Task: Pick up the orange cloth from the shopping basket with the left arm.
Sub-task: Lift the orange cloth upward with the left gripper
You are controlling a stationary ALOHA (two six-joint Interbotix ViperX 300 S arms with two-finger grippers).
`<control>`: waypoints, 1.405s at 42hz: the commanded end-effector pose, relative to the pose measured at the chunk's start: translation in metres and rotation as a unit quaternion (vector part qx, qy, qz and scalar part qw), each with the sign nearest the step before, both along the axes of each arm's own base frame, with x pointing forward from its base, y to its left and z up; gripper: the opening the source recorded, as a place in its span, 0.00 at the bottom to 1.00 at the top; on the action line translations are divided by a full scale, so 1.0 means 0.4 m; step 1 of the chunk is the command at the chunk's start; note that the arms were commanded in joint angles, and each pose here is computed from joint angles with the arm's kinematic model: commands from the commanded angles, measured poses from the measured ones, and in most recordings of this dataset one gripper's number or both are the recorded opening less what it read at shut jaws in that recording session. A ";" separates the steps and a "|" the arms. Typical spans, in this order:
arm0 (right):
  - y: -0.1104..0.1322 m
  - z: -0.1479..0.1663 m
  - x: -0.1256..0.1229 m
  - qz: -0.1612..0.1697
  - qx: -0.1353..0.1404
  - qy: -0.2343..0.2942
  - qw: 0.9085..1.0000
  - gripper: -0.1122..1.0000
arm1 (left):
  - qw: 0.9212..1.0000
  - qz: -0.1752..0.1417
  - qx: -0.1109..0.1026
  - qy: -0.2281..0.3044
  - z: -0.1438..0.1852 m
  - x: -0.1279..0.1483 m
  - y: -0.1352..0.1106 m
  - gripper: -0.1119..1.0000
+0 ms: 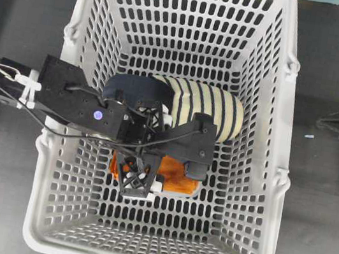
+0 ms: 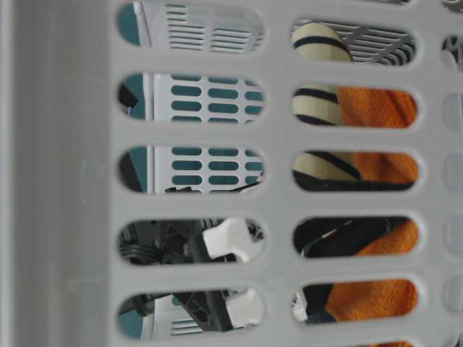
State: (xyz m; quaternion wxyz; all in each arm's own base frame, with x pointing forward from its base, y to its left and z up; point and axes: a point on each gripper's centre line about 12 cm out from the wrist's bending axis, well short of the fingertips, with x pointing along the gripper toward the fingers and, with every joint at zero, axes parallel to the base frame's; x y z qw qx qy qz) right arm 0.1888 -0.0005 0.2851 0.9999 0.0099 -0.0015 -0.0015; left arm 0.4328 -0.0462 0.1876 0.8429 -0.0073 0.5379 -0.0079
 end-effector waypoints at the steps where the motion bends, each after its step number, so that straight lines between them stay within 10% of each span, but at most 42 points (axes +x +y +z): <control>1: 0.000 0.009 0.001 0.000 0.002 -0.006 1.000 0.10 | 1.000 -0.007 0.004 -0.003 0.016 -0.004 -0.002 0.61; 9: 0.000 0.007 0.000 0.000 0.003 -0.005 1.000 0.10 | 0.999 -0.029 0.016 -0.028 0.108 -0.010 0.009 0.25; 32: 0.000 0.009 -0.010 0.000 0.001 -0.012 1.000 0.10 | 0.986 -0.038 0.031 -0.160 0.657 -0.034 0.046 0.24; 59: 0.000 0.014 -0.016 0.000 0.003 -0.019 1.000 0.10 | 0.989 -0.035 0.029 -0.141 0.680 -0.011 0.044 0.24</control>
